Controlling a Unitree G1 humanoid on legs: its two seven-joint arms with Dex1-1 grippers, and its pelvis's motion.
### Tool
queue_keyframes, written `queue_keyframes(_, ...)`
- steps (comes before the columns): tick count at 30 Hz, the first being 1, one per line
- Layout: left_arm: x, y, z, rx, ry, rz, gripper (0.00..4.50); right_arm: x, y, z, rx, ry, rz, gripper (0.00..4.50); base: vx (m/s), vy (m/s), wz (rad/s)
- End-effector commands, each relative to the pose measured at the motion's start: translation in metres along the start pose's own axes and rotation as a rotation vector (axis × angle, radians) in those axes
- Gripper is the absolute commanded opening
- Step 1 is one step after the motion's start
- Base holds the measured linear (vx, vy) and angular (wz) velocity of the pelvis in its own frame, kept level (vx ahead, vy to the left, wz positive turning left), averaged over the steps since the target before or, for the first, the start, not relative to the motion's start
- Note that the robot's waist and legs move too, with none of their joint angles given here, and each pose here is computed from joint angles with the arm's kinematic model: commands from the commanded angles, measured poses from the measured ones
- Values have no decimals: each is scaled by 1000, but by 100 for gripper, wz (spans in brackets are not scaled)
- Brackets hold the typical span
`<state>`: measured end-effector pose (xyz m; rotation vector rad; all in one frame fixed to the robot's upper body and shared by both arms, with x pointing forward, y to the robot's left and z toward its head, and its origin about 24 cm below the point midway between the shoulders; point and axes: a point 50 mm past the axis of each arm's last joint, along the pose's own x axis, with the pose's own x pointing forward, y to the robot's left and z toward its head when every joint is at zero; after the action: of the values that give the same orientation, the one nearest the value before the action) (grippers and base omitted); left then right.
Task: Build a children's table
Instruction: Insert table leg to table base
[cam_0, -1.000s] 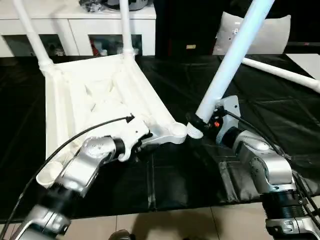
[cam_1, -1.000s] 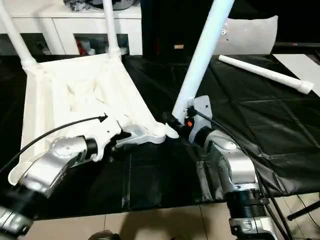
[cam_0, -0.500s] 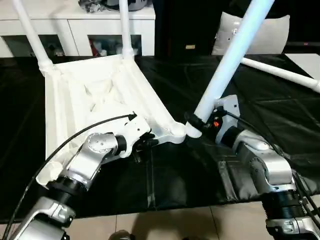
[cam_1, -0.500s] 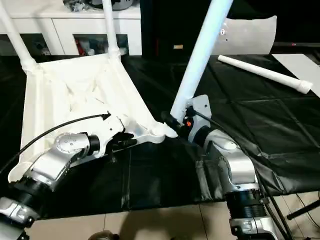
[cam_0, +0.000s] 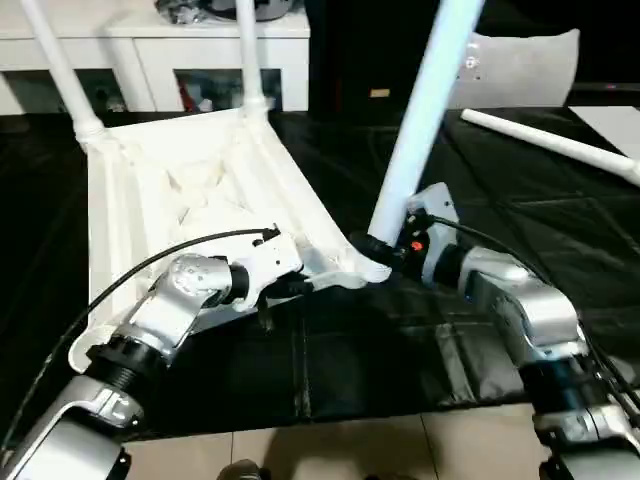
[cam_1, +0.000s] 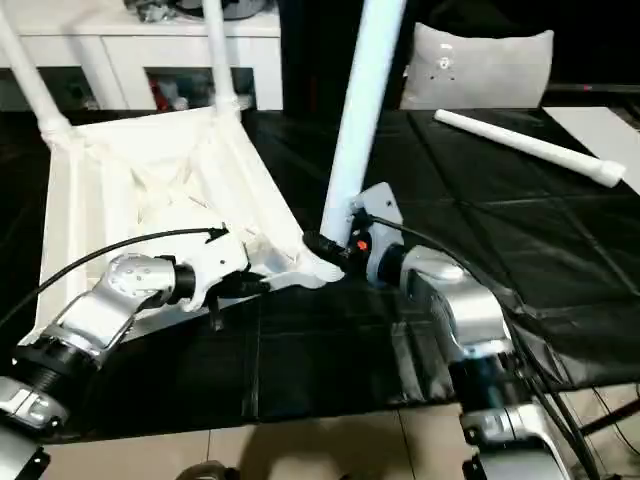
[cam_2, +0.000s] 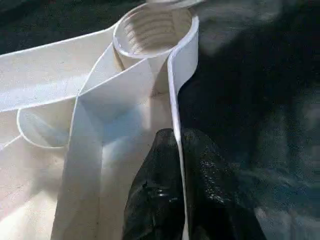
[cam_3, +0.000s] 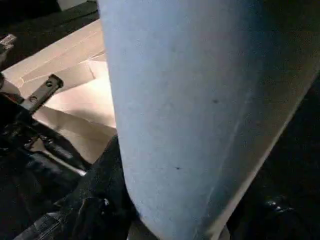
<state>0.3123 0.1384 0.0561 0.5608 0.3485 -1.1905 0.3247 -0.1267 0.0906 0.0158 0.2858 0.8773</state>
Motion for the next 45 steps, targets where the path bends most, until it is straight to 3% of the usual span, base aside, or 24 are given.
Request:
queue_keyframes(1,5,-10,9,66,-35,-85,0,2,3,8,-19,-17,44,194,0,0,0)
queue_keyframes(9,5,-15,9,85,-48,-127,0,5,9,-6,12,55,130,194,0,0,0)
queue_keyframes(14,6,-15,10,88,-53,-133,0,6,8,-14,-23,119,128,194,0,0,0)
queue_keyframes(21,7,-17,9,88,-48,-139,0,1,4,-16,-46,170,132,194,0,0,0)
queue_keyframes(28,8,-17,10,89,-55,-143,0,4,3,-18,-28,166,127,194,0,0,0)
queue_keyframes(33,9,-18,11,85,-61,-139,0,4,0,-25,173,37,140,194,0,0,0)
queue_keyframes(35,9,-18,11,82,-64,-133,0,2,-3,-31,214,19,124,194,0,0,0)
queue_keyframes(39,8,-18,10,72,-68,-121,0,-6,0,-56,288,-17,94,194,0,0,0)
queue_keyframes(45,9,-17,10,63,-74,-106,0,-11,5,-78,351,-93,22,194,0,0,0)
